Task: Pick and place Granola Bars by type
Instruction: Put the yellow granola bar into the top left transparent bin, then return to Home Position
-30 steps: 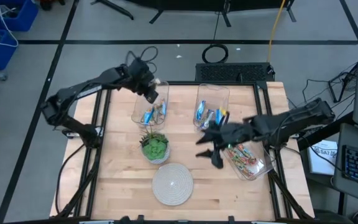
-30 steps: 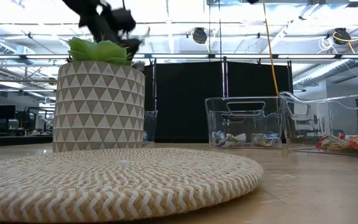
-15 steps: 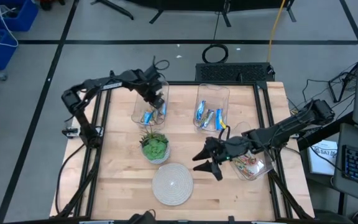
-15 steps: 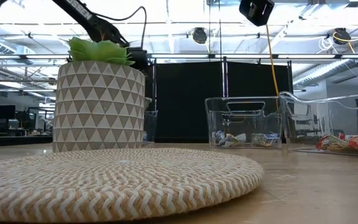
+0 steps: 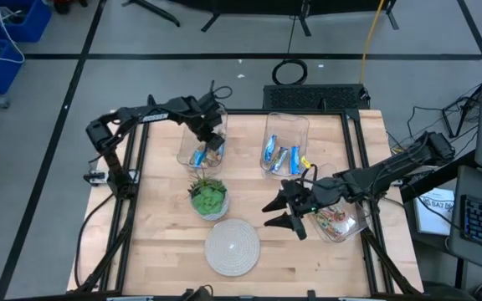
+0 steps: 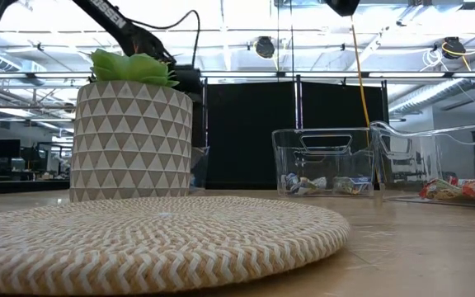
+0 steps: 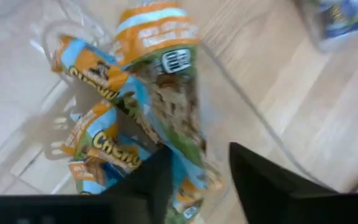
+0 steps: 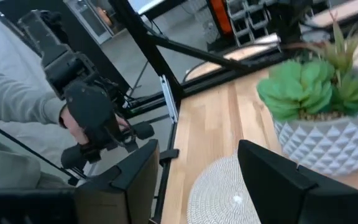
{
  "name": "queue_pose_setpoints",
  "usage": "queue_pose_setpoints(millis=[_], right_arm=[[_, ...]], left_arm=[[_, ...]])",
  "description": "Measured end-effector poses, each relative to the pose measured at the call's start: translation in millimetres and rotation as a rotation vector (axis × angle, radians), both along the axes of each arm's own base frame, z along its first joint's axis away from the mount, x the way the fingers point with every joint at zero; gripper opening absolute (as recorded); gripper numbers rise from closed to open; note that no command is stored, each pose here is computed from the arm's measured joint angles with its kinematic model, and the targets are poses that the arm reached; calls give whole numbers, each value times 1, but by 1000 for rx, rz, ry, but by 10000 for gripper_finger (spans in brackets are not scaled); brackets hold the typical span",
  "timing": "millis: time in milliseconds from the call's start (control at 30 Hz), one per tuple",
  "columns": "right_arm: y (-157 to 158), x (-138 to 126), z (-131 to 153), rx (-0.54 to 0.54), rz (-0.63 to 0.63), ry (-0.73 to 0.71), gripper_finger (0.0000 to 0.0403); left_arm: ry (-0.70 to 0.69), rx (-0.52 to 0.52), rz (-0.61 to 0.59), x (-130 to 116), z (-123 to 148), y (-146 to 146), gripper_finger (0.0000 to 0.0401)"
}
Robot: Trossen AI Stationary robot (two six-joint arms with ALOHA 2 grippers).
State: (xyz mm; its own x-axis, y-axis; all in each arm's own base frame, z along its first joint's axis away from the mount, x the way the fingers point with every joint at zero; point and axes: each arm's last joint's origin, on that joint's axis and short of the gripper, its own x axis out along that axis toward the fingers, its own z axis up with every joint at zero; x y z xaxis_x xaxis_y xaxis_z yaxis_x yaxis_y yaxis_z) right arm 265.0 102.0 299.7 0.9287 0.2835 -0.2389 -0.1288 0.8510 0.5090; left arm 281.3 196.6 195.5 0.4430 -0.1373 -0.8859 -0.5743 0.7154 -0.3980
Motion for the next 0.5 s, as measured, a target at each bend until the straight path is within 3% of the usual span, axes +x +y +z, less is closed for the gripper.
queue_pose_setpoints(millis=[233, 400, 500], right_arm=[[-11, -14, 15, -28, -13, -38, 210], [-18, -26, 30, -62, -15, -106, 210], [-21, -33, 38, -90, -8, -157, 210]], left_arm=[[-93, -13, 141, -23, 55, -15, 260], [-406, 81, -115, -51, 130, -65, 294], [-589, 236, -230, -77, 173, -102, 305]])
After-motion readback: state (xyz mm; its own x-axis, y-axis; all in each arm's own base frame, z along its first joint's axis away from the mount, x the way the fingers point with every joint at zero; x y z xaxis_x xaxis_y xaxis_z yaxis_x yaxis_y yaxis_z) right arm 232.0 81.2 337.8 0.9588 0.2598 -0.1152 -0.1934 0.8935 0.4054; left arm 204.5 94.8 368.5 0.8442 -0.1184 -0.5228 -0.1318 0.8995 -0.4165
